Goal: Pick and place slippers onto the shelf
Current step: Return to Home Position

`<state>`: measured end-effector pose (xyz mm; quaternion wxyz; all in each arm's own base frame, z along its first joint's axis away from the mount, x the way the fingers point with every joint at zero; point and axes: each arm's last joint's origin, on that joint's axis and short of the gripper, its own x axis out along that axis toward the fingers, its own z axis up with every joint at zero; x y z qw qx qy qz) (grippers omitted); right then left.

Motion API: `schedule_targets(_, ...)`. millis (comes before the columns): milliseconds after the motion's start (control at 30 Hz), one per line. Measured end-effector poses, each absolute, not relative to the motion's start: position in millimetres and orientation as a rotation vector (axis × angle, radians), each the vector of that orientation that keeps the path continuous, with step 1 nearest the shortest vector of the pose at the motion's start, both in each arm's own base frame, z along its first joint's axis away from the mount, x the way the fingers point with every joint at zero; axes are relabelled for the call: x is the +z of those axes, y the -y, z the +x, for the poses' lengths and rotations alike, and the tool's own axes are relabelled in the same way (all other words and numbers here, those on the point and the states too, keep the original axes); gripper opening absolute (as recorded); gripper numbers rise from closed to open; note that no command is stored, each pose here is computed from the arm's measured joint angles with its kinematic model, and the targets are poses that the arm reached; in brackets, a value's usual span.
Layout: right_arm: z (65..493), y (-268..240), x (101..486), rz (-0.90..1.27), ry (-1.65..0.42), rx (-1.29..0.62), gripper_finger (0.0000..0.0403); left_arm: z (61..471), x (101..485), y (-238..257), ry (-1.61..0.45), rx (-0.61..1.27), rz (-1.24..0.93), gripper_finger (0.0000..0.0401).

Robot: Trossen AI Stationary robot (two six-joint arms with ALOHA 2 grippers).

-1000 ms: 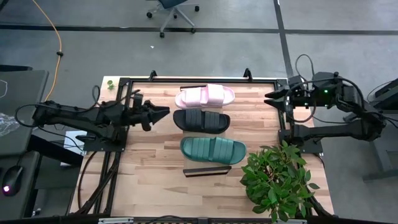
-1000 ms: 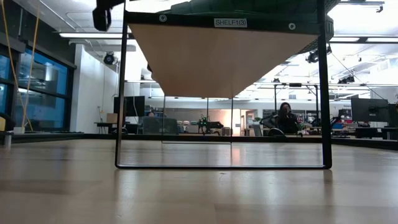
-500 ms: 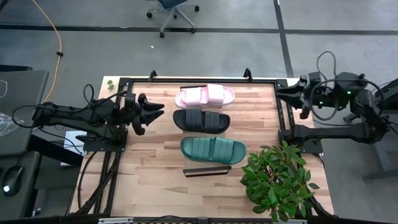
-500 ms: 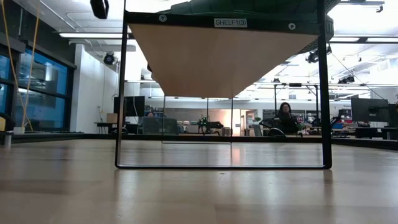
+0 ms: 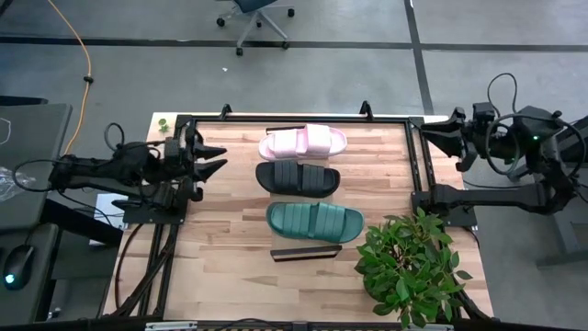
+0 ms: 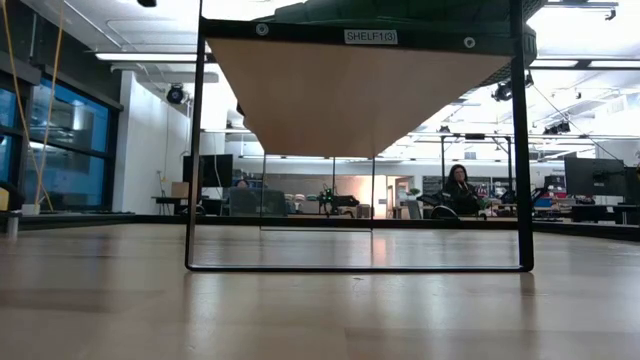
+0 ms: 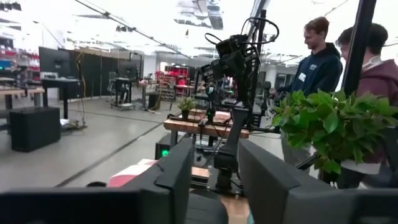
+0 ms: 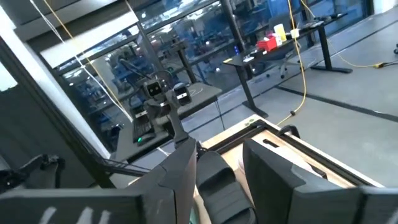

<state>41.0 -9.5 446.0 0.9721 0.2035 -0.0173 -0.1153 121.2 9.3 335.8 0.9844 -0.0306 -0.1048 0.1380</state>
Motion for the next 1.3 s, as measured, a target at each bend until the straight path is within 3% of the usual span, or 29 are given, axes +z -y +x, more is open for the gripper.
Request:
schedule_targets(133,41.9,9.7,445.7,0.406,0.03,-0.234,0.0108,103.8,333.8,-8.8,0.188,0.272,-0.045,0.0059)
schedule_targets(267,41.9,9.7,444.3,0.385,0.012,-0.237,0.0054,87.7,330.8,-6.7,0.17,0.204,-0.024,0.0007)
schedule_targets(400,45.8,10.6,435.6,0.382,-0.015,-0.242,0.0007,73.6,328.9,-6.1,0.17,0.196,0.011,0.0016)
schedule_targets(667,71.5,15.4,378.7,0.497,0.011,-0.212,0.0003,63.6,322.8,-7.2,0.116,0.243,0.135,0.0007)
schedule_targets(933,71.0,15.6,355.2,0.596,0.093,-0.202,0.0,64.6,321.8,-7.6,0.111,0.265,0.247,0.0001)
schedule_targets(1300,58.1,14.9,352.8,0.646,0.156,-0.257,0.0,86.5,247.8,-5.9,0.325,0.222,0.223,0.0)
